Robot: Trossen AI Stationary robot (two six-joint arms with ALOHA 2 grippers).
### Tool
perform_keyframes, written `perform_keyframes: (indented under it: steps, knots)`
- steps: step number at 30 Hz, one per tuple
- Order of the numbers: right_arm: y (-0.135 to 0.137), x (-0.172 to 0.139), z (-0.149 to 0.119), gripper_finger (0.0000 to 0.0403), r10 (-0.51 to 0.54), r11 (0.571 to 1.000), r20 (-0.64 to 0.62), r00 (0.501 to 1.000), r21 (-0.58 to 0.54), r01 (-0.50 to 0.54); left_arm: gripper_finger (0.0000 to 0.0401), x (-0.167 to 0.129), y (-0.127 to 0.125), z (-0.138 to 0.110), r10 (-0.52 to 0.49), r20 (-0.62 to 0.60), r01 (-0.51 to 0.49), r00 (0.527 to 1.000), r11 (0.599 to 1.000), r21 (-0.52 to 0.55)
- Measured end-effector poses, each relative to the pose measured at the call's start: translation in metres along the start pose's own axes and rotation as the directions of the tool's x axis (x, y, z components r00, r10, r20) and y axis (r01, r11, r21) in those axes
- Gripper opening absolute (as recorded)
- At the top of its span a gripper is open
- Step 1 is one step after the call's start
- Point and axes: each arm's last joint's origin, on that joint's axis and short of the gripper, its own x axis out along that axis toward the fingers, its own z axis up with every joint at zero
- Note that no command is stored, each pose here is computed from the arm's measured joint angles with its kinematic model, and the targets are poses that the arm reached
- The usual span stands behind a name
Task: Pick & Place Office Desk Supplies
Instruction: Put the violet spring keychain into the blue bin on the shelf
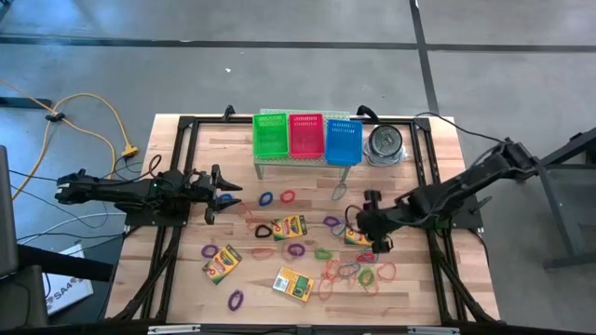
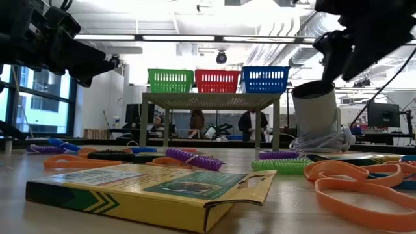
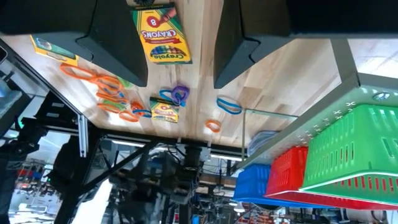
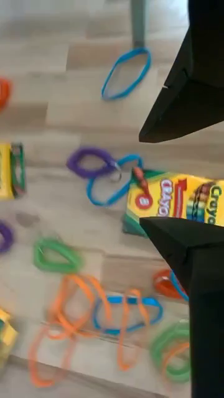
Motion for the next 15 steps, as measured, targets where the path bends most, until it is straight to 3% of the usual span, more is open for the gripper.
perform_keyframes:
  steps: [8,15]
  knots:
    - [0.008,0.027,0.009,0.0165,0.006,1.000,0.015,1.000,0.003,-0.006,0.0179,0.000,0.000,0.000,0.006,0.001,-0.006,1.000,1.000,0.000]
    - [-0.006,0.062,0.016,0.0154,-0.036,0.997,-0.004,0.999,0.063,0.036,0.0179,0.000,0.000,0.000,0.010,0.001,-0.010,1.000,1.000,0.001]
